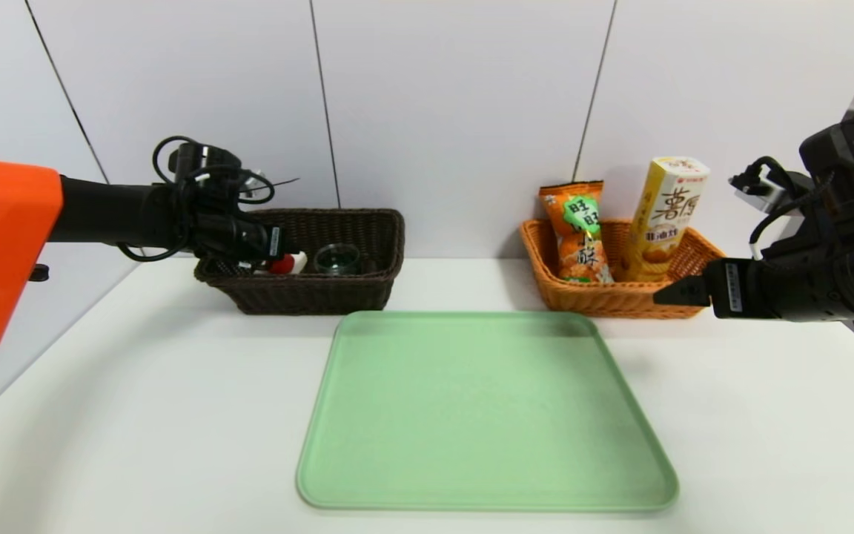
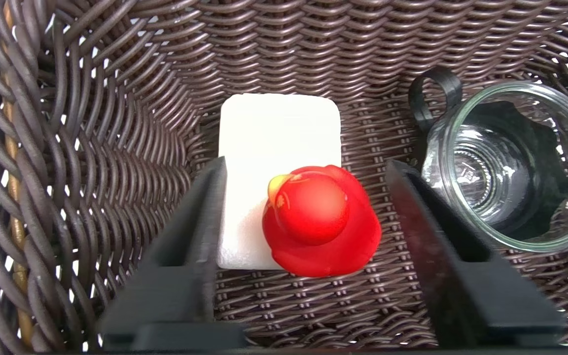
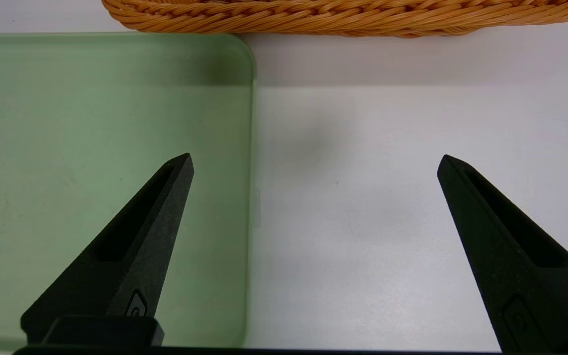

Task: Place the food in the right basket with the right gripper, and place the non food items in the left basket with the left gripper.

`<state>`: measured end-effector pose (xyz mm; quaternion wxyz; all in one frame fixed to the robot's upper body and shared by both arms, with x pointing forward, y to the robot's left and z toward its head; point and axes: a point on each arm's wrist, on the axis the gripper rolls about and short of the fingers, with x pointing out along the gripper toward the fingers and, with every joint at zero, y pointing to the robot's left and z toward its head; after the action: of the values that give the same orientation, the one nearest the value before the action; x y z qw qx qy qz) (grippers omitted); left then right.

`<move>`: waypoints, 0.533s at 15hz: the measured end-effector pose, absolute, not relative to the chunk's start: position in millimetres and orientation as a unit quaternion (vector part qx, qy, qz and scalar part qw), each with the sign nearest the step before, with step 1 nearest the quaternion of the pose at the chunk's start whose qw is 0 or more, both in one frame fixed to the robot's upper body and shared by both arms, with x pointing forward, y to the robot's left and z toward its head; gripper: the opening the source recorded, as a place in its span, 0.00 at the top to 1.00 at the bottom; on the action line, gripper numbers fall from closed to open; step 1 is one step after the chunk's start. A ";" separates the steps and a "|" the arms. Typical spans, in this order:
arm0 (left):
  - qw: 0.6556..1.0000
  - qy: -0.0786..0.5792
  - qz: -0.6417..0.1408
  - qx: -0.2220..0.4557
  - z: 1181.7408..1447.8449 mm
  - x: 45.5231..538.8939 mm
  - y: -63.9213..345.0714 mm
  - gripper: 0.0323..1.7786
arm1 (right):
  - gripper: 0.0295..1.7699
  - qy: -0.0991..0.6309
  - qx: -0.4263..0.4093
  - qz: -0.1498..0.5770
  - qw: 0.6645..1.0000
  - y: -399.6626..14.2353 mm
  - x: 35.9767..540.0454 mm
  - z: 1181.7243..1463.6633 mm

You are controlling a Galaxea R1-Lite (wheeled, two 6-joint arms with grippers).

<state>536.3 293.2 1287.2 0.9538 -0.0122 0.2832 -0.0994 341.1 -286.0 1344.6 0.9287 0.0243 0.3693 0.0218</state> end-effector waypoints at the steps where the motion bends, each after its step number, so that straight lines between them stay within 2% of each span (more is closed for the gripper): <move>1: 0.954 0.282 -0.100 -0.012 1287.7 536.1 293.2 0.30 | 0.03 0.369 0.024 0.022 0.929 -286.0 341.1 1344.6; 4: 0.959 0.262 -0.102 -0.019 1306.8 528.0 293.7 0.22 | 0.03 0.366 0.024 0.022 0.930 -286.1 339.8 1346.7; 6: 0.969 0.224 -0.105 -0.025 1340.1 513.4 293.1 0.18 | 0.03 0.360 0.024 0.021 0.933 -286.7 338.2 1350.2; 8: 0.979 0.170 -0.109 -0.026 1385.0 487.8 292.2 0.15 | 0.03 0.351 0.016 0.023 0.936 -287.3 336.1 1355.1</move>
<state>487.8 292.2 1385.0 0.9790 -0.0255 0.1702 -0.1088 336.1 -287.3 1355.1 0.9359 0.0161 0.3511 0.0233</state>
